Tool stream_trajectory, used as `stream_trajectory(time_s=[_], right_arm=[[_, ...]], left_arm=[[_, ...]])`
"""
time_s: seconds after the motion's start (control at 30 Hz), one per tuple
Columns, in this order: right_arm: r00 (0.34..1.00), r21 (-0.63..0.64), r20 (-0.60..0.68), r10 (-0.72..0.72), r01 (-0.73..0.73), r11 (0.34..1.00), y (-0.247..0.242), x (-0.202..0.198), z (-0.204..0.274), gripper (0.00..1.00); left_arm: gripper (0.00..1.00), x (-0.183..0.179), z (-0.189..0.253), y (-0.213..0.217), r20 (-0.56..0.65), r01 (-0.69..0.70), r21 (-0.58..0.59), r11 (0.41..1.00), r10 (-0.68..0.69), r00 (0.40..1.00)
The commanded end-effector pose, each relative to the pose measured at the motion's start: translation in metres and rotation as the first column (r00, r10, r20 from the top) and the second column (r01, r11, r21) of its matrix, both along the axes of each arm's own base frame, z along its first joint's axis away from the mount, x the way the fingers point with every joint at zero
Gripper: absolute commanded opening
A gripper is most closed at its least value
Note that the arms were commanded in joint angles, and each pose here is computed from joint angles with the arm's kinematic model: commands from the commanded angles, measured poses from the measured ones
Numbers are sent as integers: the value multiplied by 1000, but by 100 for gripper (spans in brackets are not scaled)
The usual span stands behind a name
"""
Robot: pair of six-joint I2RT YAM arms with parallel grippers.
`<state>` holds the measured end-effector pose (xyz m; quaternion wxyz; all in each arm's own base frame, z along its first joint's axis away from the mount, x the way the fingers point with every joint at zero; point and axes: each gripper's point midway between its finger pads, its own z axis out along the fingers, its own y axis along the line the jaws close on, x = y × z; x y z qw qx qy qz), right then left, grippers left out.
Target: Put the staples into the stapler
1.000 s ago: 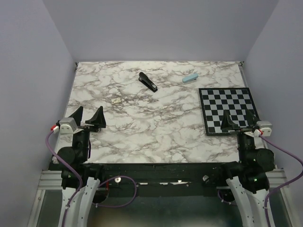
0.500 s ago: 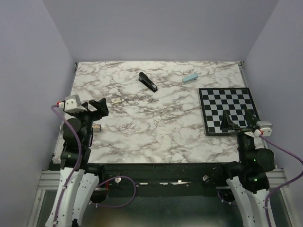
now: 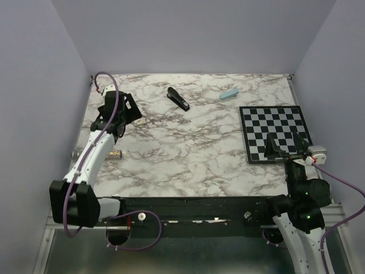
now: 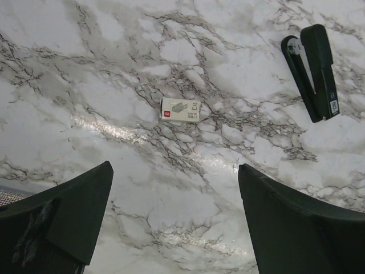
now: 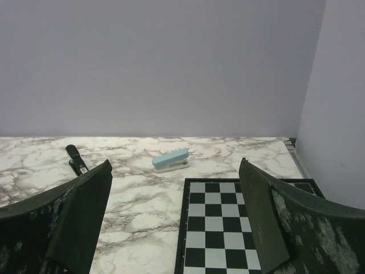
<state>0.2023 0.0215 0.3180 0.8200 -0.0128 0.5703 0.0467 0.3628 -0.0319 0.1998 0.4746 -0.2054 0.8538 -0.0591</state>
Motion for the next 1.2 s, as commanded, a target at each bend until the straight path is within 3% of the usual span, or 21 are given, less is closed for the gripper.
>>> stream_trajectory(time_s=[0.0, 0.23, 0.47, 0.63, 1.0, 1.17], right_arm=[[980, 66, 200, -15, 2, 998, -14, -47, 29, 100], [977, 58, 212, -8, -4, 998, -13, -50, 30, 100], [977, 48, 211, 12, -23, 999, -9, -49, 29, 100], [978, 40, 206, 16, -25, 999, -8, -48, 28, 100], [981, 29, 195, 17, -23, 999, -7, -44, 26, 100], [981, 30, 195, 10, -17, 999, -8, -44, 26, 100]], left_arm=[[99, 25, -25, 4, -121, -39, 46, 998, 45, 992], [99, 74, -71, -4, -254, -34, 55, 998, 47, 966], [99, 93, -124, -4, -365, -5, 100, 995, 41, 930], [99, 108, -137, -3, -383, 19, 128, 992, 32, 923], [99, 99, -176, -4, -489, 53, 133, 990, 19, 872], [92, 92, -184, -6, -516, 61, 122, 991, 10, 856]])
